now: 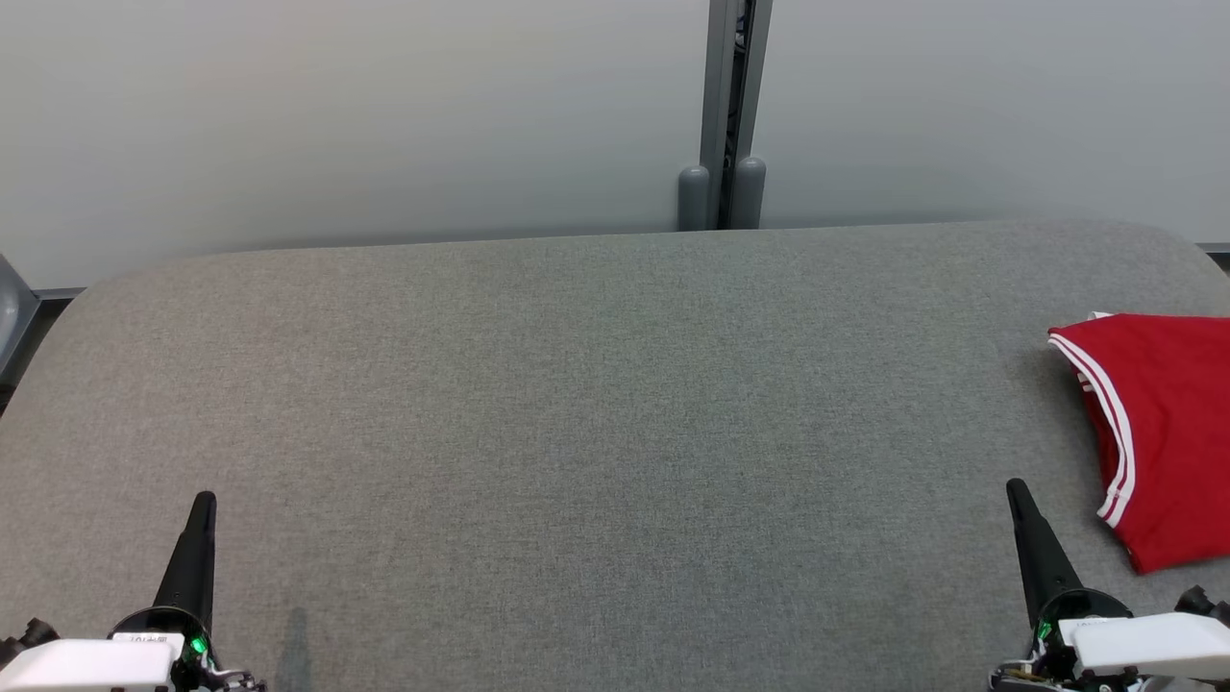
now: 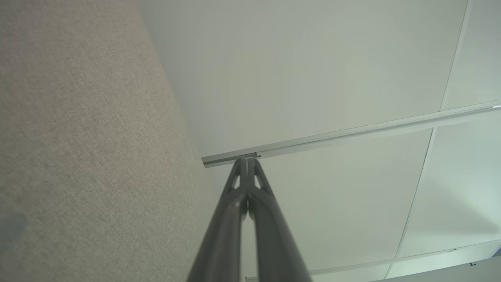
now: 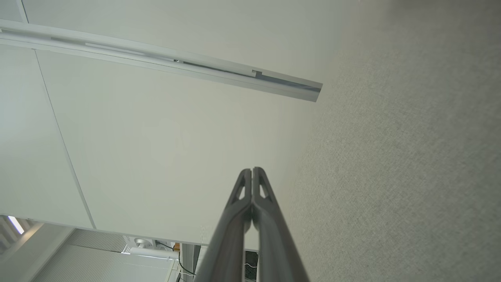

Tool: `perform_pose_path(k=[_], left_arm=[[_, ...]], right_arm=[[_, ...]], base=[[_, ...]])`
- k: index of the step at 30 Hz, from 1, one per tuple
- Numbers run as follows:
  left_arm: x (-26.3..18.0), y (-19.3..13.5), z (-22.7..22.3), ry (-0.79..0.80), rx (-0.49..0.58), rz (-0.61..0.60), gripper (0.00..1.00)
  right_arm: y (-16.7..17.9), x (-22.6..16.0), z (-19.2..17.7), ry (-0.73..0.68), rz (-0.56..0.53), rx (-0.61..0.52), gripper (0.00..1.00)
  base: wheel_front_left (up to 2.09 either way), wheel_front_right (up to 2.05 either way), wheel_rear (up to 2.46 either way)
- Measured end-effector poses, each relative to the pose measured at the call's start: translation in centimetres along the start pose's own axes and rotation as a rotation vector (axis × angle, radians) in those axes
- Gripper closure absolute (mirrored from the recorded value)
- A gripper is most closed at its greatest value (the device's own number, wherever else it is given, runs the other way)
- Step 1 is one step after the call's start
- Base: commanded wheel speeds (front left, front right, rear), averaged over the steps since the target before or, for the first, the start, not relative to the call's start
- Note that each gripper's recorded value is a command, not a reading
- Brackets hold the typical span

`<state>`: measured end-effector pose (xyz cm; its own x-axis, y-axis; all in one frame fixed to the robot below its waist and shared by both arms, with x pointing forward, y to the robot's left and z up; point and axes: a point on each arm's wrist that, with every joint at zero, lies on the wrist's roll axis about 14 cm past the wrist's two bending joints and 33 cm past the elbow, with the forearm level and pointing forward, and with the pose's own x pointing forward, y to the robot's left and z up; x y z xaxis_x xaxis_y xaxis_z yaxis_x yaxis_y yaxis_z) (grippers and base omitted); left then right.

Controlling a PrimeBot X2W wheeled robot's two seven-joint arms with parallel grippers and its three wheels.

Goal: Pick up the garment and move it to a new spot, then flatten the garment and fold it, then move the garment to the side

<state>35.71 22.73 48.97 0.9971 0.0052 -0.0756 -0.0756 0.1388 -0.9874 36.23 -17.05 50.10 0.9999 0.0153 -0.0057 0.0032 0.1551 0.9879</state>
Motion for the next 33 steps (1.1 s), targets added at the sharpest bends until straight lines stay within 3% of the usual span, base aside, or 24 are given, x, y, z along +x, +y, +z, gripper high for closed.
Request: perform_pose_path(k=[24, 33], left_arm=[[0.1, -1.2, 0.7, -0.015, -0.145, -0.067, 1.00], [0.1, -1.2, 0.8, -0.014, -0.146, -0.068, 1.00]], right_arm=[[0.2, 0.3, -0.4, -0.001, 0.002, 0.156, 1.00], [0.3, 0.4, -0.4, -0.001, 0.005, 0.158, 1.00]], base=[[0.00, 0.00, 0.00], [0.00, 0.00, 0.00]])
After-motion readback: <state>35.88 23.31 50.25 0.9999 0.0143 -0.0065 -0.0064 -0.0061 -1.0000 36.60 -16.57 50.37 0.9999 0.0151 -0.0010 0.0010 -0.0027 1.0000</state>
